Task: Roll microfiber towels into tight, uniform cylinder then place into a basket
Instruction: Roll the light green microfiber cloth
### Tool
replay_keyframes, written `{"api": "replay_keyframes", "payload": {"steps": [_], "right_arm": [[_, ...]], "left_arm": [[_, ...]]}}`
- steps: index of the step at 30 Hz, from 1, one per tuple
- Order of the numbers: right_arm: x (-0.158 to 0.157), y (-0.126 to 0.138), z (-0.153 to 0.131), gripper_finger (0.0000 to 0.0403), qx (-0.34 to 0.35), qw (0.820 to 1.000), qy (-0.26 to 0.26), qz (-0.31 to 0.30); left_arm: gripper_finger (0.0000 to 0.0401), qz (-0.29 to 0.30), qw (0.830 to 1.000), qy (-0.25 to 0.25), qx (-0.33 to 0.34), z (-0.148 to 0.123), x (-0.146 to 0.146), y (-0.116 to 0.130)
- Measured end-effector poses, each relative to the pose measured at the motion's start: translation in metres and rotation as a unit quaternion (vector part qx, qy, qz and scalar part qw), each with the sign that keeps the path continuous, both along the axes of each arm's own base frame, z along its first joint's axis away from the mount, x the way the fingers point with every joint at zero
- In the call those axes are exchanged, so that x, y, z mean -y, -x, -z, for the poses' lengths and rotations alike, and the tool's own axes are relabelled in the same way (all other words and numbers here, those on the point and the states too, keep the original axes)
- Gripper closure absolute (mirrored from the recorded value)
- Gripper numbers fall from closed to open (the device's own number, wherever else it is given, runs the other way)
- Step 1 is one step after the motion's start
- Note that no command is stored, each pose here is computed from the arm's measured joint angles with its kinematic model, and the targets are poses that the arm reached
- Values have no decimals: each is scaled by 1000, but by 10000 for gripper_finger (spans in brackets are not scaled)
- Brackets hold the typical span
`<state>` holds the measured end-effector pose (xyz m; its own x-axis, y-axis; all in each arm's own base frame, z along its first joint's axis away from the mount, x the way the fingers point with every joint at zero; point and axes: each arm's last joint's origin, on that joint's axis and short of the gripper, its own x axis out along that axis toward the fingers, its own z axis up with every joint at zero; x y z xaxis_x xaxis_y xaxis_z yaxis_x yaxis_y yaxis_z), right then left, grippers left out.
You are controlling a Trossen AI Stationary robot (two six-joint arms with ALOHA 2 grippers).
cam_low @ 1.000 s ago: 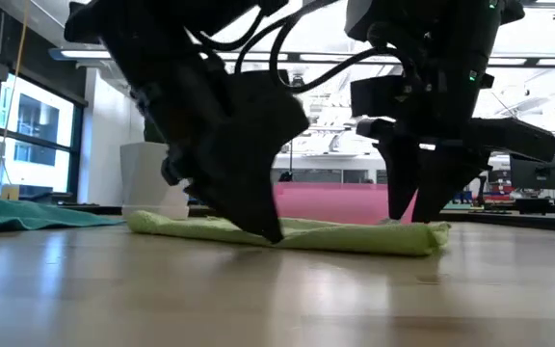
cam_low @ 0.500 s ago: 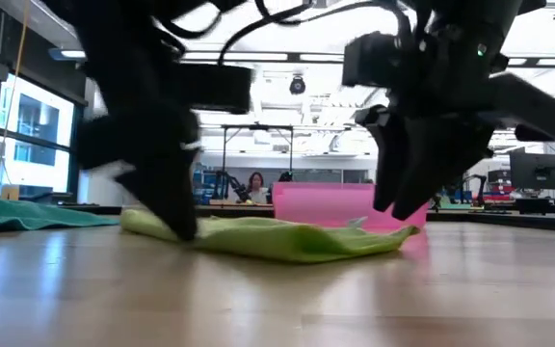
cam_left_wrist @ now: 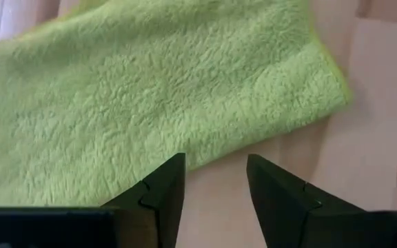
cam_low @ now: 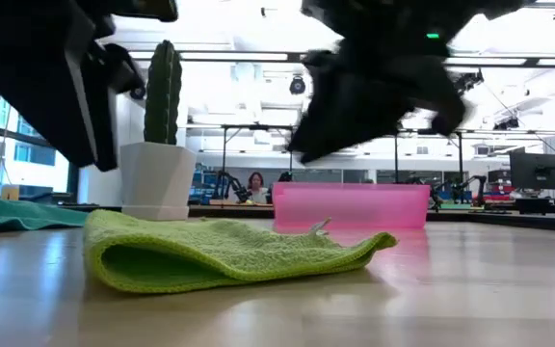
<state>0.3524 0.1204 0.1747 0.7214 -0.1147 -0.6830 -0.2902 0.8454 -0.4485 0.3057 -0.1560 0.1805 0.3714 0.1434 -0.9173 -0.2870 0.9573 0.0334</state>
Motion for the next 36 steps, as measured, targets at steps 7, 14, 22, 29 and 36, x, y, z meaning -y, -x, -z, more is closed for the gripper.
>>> {"api": "replay_keyframes", "payload": {"steps": [7,14,22,29,36], "right_arm": [[39,-28,4,265,59,997,-43,22],[75,-47,36,265,59,995,-74,33],[89,-59,56,265,80,989,-121,3],[89,-61,61,265,91,988,-126,-3],[88,-60,71,265,71,986,-148,12]], "left_arm": [[254,-62,992,104,-21,-2,20,11],[254,-80,987,136,-22,-3,38,21],[254,-70,988,140,-11,-6,45,22],[254,-70,988,139,-5,-7,42,20],[254,-72,988,134,0,-7,41,19]]}}
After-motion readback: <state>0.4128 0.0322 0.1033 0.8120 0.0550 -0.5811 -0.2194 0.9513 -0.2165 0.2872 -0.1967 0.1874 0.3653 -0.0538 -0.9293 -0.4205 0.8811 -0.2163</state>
